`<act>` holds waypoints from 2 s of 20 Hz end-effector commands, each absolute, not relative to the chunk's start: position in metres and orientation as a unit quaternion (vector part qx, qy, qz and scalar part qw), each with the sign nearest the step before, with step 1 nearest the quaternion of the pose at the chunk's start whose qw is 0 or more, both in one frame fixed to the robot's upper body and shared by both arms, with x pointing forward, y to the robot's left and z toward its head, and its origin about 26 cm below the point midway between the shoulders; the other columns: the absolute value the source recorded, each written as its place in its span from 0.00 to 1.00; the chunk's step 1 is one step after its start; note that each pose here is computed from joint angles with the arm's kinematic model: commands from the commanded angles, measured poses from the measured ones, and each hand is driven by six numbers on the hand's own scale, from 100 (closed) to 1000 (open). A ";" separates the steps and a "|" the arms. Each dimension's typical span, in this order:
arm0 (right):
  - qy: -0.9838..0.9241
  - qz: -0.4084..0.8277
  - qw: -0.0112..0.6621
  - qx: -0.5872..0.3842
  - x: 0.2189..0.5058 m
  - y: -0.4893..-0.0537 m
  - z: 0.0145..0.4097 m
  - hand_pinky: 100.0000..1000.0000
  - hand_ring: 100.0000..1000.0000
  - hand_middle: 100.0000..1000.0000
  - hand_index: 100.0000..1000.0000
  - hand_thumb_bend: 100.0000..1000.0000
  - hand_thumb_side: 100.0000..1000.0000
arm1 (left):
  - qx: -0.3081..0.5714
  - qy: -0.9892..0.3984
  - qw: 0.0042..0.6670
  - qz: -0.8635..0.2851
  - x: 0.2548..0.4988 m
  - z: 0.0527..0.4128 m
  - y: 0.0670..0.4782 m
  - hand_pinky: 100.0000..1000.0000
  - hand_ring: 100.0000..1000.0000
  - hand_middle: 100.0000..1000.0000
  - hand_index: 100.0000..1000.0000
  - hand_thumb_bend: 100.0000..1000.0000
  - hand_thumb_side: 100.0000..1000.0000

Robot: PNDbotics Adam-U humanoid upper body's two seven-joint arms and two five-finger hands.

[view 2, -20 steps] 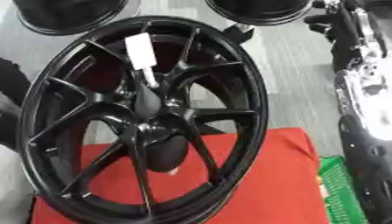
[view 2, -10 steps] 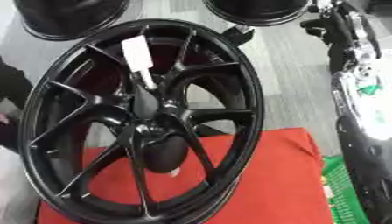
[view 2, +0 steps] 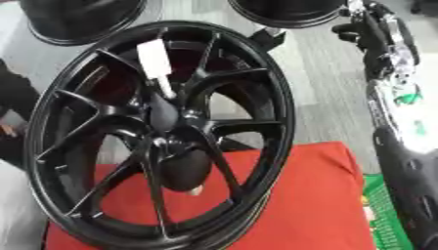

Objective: Pull the pin out of the wheel hub.

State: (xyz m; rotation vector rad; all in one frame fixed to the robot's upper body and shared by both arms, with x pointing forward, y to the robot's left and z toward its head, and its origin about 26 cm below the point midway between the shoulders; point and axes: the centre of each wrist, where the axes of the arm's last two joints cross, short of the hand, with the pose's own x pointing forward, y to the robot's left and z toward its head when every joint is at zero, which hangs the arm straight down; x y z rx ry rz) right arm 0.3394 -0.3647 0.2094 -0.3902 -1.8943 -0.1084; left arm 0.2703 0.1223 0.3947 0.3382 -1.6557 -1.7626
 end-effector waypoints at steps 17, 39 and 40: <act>-0.814 -0.030 0.552 -0.175 0.338 -0.367 0.222 0.75 0.60 0.66 0.72 0.00 0.58 | 0.142 -0.606 0.348 -0.701 0.258 0.397 0.091 0.83 0.86 0.85 0.86 0.46 0.71; -0.813 -0.013 0.559 -0.166 0.342 -0.362 0.221 0.75 0.60 0.67 0.72 0.00 0.59 | 0.192 -0.564 0.411 -0.689 0.325 0.365 0.094 0.88 0.89 0.86 0.88 0.53 0.38; -0.812 -0.012 0.559 -0.166 0.342 -0.362 0.221 0.75 0.60 0.67 0.72 0.00 0.59 | 0.192 -0.564 0.415 -0.688 0.329 0.363 0.094 0.89 0.89 0.86 0.88 0.52 0.38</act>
